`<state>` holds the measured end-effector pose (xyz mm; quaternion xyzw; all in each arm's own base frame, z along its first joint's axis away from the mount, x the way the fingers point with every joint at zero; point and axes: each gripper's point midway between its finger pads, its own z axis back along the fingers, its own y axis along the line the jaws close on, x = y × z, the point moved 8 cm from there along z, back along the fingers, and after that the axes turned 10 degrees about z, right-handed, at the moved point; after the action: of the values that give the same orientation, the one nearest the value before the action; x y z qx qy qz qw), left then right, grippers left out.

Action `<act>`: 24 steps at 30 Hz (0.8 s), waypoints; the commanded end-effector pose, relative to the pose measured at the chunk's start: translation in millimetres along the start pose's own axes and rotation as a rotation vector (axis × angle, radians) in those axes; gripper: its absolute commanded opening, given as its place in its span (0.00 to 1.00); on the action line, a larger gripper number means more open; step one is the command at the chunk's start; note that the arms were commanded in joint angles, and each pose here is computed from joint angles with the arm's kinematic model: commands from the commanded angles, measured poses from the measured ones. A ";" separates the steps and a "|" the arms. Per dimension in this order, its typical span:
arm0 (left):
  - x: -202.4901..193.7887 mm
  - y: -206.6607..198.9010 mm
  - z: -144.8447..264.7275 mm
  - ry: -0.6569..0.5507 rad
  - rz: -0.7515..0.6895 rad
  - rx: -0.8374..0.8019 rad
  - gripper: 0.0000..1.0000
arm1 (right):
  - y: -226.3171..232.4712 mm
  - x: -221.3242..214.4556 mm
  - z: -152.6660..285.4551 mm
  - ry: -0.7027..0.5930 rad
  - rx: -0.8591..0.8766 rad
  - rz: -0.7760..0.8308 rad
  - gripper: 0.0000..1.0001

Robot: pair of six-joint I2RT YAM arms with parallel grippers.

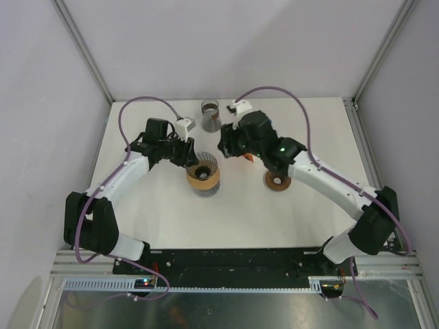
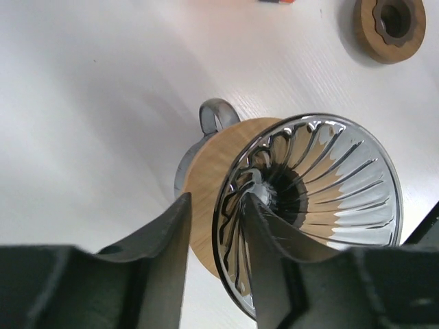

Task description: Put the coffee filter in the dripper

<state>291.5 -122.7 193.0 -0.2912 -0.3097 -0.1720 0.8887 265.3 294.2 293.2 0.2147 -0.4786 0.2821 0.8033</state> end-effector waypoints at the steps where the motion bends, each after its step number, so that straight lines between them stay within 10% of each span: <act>1: 33.1 -9.9 17.9 -0.109 -0.083 0.014 0.46 | -42.8 17.3 29.0 -0.086 -0.111 0.007 0.54; 11: 56.0 -25.6 43.4 -0.210 -0.128 0.002 0.69 | -141.9 -28.2 13.0 0.020 -0.173 0.037 0.59; 24: 61.0 -11.0 60.3 -0.259 -0.108 0.068 0.73 | -168.7 -74.4 -39.5 0.125 -0.034 0.055 0.44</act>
<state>301.0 -106.1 254.5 -0.2705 -0.4083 -0.1657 0.8560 365.9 165.6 194.6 0.1441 -0.4192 0.2805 0.8513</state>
